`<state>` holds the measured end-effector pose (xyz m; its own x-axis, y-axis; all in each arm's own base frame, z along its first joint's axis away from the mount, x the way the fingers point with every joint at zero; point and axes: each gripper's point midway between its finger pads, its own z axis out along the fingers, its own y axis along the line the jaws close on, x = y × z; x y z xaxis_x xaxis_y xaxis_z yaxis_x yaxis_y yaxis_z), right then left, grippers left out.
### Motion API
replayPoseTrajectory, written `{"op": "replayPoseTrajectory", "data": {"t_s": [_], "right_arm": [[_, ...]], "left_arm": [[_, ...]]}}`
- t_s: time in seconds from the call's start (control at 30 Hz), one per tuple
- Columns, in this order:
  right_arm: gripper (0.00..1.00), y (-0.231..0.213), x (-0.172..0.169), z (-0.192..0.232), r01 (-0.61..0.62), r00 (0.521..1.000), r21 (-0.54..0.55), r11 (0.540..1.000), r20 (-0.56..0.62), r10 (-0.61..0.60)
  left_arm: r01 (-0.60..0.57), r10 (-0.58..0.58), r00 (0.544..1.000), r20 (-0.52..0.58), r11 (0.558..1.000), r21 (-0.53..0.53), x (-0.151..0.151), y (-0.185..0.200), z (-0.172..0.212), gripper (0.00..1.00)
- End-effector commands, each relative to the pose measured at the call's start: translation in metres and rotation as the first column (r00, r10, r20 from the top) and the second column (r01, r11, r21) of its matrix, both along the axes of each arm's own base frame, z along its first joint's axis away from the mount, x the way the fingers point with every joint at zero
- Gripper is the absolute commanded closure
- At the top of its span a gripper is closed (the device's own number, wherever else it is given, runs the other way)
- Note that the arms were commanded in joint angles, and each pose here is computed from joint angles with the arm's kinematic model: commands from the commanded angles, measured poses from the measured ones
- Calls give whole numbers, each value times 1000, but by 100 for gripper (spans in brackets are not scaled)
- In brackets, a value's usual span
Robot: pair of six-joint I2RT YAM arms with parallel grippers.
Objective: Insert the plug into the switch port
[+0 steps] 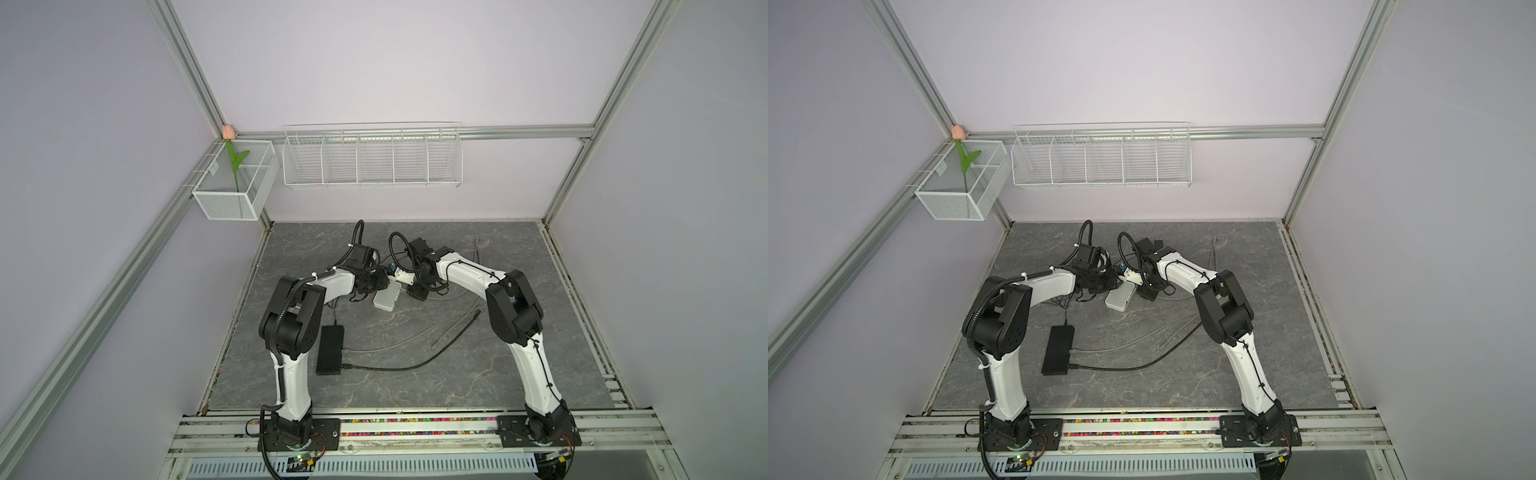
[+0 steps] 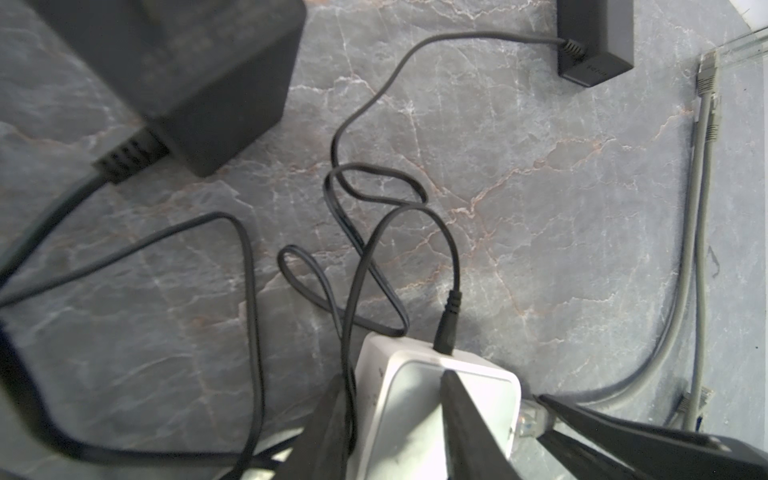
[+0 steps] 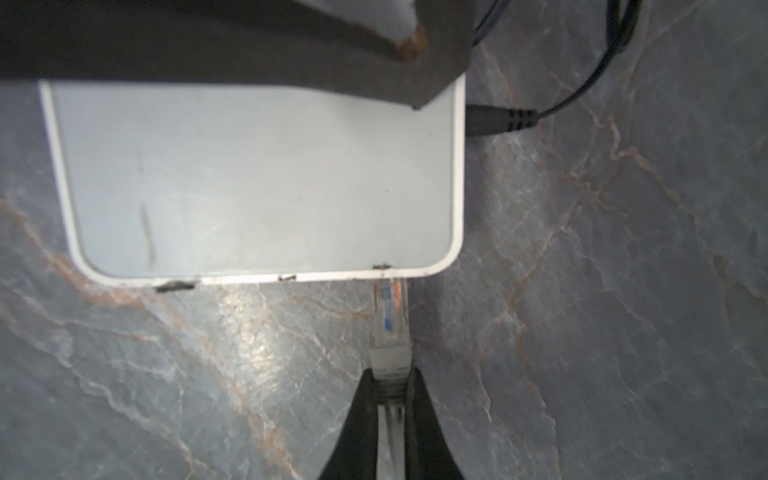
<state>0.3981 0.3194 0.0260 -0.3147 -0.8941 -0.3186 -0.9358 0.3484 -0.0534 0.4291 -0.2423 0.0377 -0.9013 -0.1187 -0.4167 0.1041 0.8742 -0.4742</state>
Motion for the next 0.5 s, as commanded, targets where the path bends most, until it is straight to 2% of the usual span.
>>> {"op": "replayPoseTrajectory", "data": {"t_s": [0.0,0.47], "right_arm": [[93,3,-6,-9,-1,999,-6,1000,-39,1],[93,3,-6,-12,4,999,-7,1000,-43,-4]], "left_arm": [[24,-16,991,-132,998,62,-32,8,-38,66],[22,-14,991,-135,998,56,-31,8,-40,66]]}}
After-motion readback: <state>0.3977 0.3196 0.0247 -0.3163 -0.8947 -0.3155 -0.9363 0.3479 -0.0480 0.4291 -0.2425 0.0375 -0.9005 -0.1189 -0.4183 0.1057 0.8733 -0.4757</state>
